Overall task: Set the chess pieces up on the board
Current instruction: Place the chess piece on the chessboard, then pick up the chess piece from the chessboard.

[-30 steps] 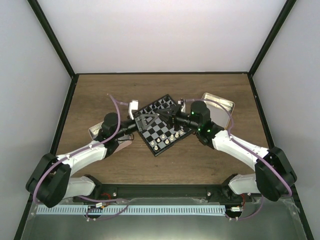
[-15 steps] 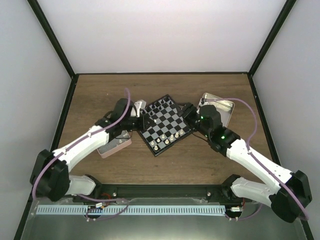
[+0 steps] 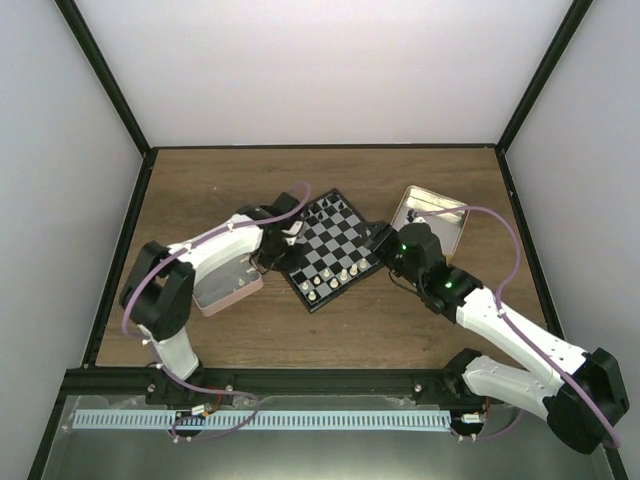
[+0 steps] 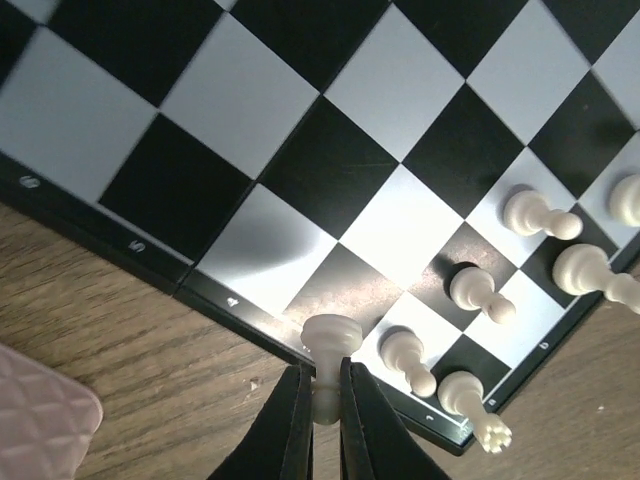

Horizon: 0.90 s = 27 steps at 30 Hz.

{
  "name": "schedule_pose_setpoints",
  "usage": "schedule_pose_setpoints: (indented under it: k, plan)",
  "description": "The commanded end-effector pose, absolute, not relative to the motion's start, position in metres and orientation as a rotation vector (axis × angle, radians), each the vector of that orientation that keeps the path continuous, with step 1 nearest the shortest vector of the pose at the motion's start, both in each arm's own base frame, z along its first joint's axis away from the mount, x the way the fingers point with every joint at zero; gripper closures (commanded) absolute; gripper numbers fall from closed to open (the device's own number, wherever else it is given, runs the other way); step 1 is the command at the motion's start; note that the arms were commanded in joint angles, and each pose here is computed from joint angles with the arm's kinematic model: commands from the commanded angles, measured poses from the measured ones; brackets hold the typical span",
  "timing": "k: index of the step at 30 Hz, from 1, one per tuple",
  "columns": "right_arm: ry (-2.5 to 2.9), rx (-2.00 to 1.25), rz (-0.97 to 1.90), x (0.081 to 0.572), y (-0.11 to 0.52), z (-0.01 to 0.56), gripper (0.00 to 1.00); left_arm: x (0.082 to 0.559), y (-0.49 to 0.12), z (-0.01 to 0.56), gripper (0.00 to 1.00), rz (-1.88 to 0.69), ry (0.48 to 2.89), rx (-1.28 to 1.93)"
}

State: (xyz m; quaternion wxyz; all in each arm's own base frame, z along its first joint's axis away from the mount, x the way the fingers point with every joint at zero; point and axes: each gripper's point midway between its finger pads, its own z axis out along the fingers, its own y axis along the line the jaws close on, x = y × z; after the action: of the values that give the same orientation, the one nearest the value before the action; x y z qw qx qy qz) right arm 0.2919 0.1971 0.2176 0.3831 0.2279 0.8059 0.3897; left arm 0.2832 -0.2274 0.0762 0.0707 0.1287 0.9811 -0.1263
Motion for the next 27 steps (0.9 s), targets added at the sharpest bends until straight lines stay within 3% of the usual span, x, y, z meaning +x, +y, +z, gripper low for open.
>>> schedule_pose_setpoints:
  k: [1, 5, 10, 12, 21, 27]
  plan:
    - [2.024, 0.562, 0.972, 0.293, 0.192, 0.224, 0.35, 0.275, -0.232, 0.064, 0.96, -0.261, 3.019, 0.528]
    - [2.026, 0.535, 0.981, 0.295, 0.197, 0.227, 0.35, 0.279, -0.240, 0.055, 0.88, -0.194, 3.039, 0.571]
    - [2.048, 0.528, 0.980, 0.294, 0.199, 0.221, 0.34, 0.290, -0.249, 0.066, 0.63, -0.216, 3.001, 0.549]
    - [2.056, 0.532, 0.978, 0.293, 0.199, 0.218, 0.35, 0.292, -0.251, 0.067, 0.61, -0.227, 2.991, 0.536]
    - [2.063, 0.550, 0.941, 0.290, 0.191, 0.210, 0.35, 0.282, -0.247, 0.053, 0.64, -0.259, 3.010, 0.487]
    - [2.066, 0.555, 0.937, 0.289, 0.190, 0.209, 0.35, 0.289, -0.249, 0.053, 0.87, -0.250, 2.984, 0.471]
